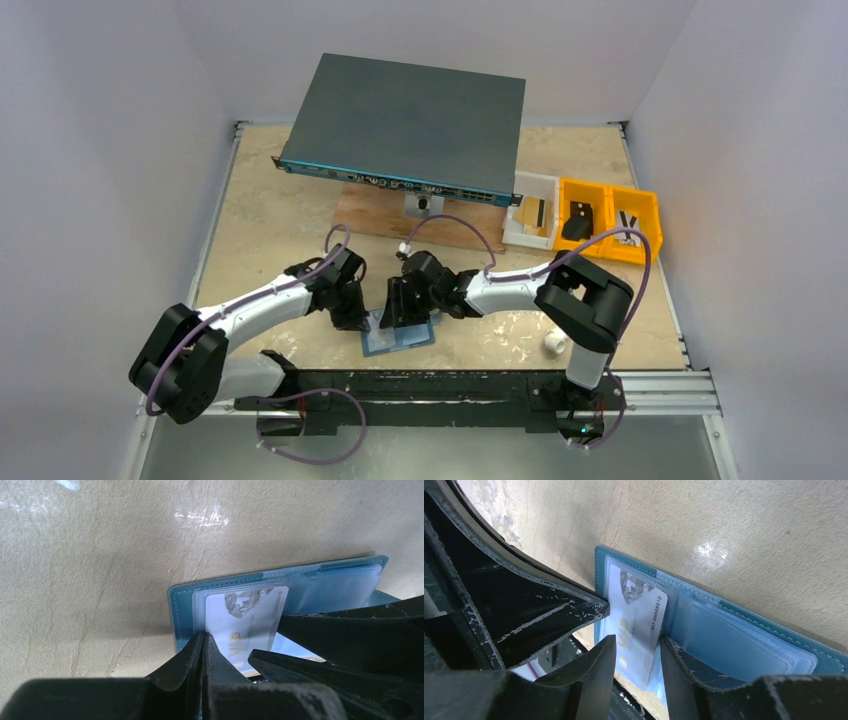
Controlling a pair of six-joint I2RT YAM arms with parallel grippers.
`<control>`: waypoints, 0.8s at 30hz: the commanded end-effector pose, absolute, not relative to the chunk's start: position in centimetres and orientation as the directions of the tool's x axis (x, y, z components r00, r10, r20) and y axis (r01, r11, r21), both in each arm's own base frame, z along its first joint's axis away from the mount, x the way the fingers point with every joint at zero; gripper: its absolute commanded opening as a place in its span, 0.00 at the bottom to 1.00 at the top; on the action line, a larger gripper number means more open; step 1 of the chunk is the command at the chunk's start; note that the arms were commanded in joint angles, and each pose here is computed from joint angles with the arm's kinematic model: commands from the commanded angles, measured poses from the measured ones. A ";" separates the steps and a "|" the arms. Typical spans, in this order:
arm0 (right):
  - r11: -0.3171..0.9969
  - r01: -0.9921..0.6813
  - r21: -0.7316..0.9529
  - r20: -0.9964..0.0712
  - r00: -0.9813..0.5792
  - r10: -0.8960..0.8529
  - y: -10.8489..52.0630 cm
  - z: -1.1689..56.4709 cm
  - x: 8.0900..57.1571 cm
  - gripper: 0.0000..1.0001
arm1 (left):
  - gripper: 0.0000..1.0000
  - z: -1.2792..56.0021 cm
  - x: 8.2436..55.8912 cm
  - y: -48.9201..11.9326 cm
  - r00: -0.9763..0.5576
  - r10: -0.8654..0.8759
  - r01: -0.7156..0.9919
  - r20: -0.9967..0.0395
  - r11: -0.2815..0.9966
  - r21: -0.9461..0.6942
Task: Take the credit cards out of the card holder
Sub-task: Remove the credit card from the card holder.
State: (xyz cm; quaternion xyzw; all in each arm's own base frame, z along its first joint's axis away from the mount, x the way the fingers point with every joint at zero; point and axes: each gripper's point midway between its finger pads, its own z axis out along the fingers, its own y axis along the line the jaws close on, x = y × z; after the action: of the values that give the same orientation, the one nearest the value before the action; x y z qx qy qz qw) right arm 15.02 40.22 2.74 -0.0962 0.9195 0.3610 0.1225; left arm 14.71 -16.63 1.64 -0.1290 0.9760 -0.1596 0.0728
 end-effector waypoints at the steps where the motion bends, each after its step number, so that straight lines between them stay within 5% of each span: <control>1: 0.663 -0.248 0.707 -0.252 -0.963 -0.091 41.0 2.0 14.4 0.39 | 0.00 0.9 15.1 -18.0 -0.963 -0.254 -0.207 -0.091 0.912 -0.353; 13: 0.606 -0.173 0.777 -0.206 -0.978 -0.014 39.0 2.2 15.1 0.37 | 0.00 -0.4 14.6 -17.3 -0.957 -0.283 -0.258 -0.063 0.931 -0.260; 24: 0.483 -0.160 0.861 -0.191 -0.981 0.016 38.7 4.0 14.8 0.25 | 0.00 -1.4 13.9 -16.3 -0.951 -0.307 -0.294 -0.041 0.935 -0.196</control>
State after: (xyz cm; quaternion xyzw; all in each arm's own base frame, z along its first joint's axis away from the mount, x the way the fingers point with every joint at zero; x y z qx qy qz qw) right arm 15.32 38.19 2.54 -0.0357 0.8756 0.4736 0.0886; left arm 14.69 -17.98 1.27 -0.1453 0.9779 -0.1458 0.0372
